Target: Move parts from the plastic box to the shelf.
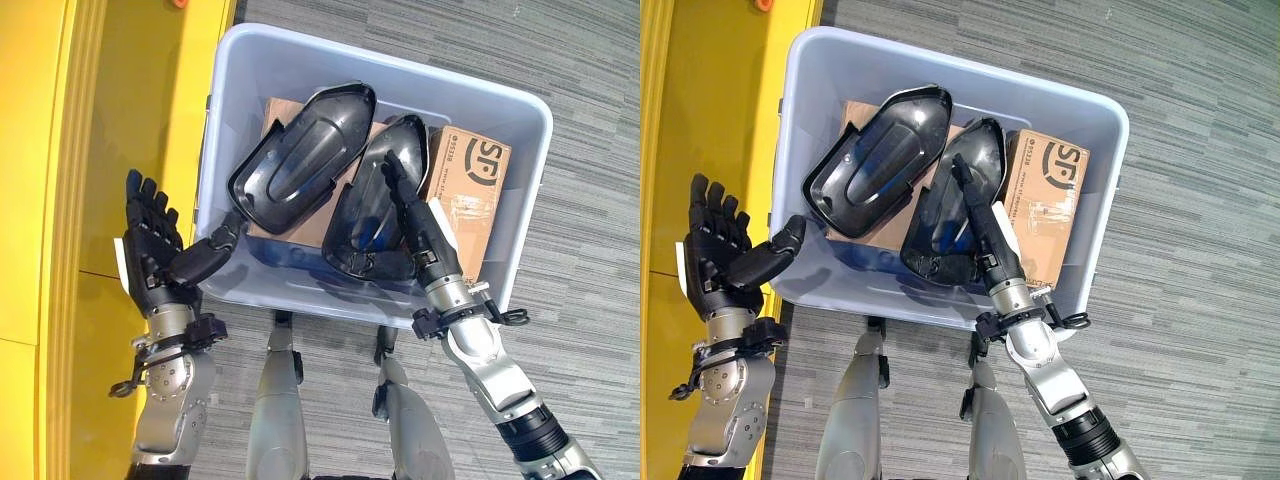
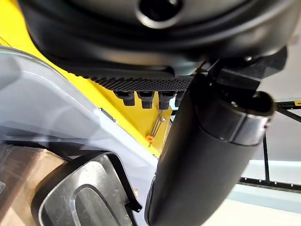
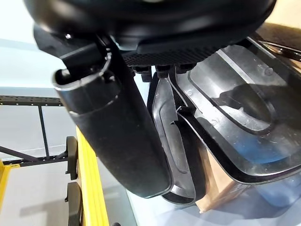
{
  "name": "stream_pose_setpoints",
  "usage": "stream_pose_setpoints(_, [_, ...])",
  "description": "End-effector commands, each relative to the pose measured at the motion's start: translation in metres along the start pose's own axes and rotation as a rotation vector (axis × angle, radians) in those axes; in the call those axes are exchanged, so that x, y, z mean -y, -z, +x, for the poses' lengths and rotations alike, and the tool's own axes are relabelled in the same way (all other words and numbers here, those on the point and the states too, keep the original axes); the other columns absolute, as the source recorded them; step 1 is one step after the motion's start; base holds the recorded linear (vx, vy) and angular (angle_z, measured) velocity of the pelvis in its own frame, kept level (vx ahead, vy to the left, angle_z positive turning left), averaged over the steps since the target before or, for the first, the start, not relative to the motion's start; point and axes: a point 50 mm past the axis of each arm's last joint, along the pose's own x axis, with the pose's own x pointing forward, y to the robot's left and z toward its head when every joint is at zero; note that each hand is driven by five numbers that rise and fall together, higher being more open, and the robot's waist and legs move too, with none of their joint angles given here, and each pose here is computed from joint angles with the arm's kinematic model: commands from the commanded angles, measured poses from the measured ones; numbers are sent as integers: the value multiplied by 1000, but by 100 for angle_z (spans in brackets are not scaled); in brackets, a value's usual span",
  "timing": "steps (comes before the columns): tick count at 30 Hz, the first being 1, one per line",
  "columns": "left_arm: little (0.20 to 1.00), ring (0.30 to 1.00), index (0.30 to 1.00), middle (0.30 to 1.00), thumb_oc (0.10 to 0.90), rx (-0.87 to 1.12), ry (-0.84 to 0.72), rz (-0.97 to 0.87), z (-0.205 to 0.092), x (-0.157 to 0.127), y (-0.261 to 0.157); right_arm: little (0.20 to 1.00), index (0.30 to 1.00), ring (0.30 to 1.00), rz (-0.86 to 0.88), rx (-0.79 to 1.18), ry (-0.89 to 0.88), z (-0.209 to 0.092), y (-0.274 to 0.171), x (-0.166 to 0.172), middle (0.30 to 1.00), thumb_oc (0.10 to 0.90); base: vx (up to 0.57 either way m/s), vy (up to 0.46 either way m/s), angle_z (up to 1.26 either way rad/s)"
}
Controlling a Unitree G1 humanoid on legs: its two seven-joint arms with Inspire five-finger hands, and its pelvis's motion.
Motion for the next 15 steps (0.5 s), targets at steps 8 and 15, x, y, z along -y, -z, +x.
stream_pose_setpoints(8, [1000, 1000, 1000, 1000, 900, 363, -53, -16, -1, -10, -66, 1000, 1000, 1000, 63, 263, 7, 8, -48, -1, 1000, 900, 0, 0, 0])
stream_pose_setpoints(15, [1000, 1000, 1000, 1000, 900, 359, -87, 13, -1, -16, -64, 1000, 1000, 1000, 54, 244, 1, 10, -44, -4, 1000, 900, 0, 0, 0])
